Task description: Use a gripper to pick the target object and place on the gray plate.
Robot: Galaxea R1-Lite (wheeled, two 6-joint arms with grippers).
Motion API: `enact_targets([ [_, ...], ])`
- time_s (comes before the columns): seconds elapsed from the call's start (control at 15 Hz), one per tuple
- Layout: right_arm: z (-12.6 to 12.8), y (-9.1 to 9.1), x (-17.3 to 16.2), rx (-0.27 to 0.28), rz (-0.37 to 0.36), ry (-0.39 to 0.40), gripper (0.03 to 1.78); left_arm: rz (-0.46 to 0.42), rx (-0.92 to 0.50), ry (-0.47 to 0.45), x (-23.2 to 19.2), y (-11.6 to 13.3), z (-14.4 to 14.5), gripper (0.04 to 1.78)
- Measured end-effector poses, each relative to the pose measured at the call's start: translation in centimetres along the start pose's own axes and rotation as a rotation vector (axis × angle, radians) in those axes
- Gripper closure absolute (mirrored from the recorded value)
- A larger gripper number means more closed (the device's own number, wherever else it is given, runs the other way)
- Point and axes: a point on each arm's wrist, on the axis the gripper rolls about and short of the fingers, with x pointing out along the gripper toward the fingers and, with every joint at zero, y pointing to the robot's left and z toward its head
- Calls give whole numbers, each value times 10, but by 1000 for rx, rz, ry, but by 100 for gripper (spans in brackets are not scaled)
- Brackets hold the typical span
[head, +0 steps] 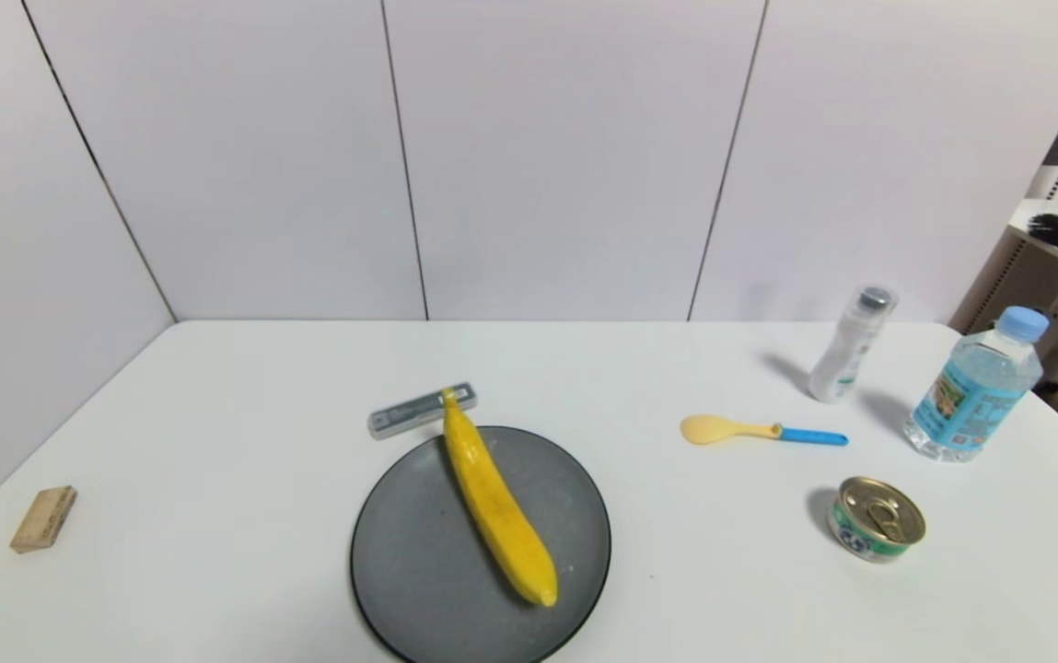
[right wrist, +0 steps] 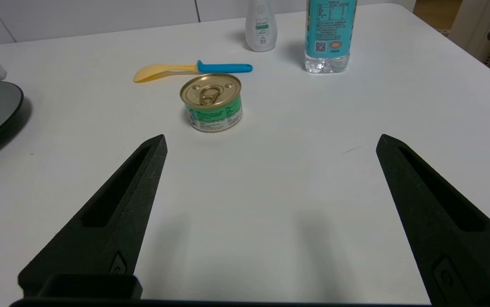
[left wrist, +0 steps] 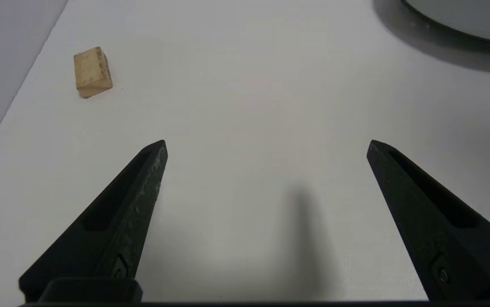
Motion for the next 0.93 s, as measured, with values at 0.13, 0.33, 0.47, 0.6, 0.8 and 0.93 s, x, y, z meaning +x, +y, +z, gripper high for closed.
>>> enact_targets([
  [0.13, 0, 0, 0, 1, 0, 0, 11, 9, -26, -28, -1, 0, -3, 13],
  [0.33, 0, 0, 0, 0, 0, -1, 11, 15, -27, -42, -2, -1, -5, 13],
  [0.47, 0, 0, 0, 0, 0, 0, 11, 15, -28, -42, -2, -1, -5, 13],
  [0.6, 0, 0, 0, 0, 0, 0, 11, 14, -28, -41, -2, -1, -5, 13],
  [0.8, 0, 0, 0, 0, 0, 0, 11, 14, -28, -40, -2, -1, -6, 13],
  [0.93, 0, 0, 0, 0, -1, -1, 11, 14, -28, -40, -2, -1, -6, 13],
])
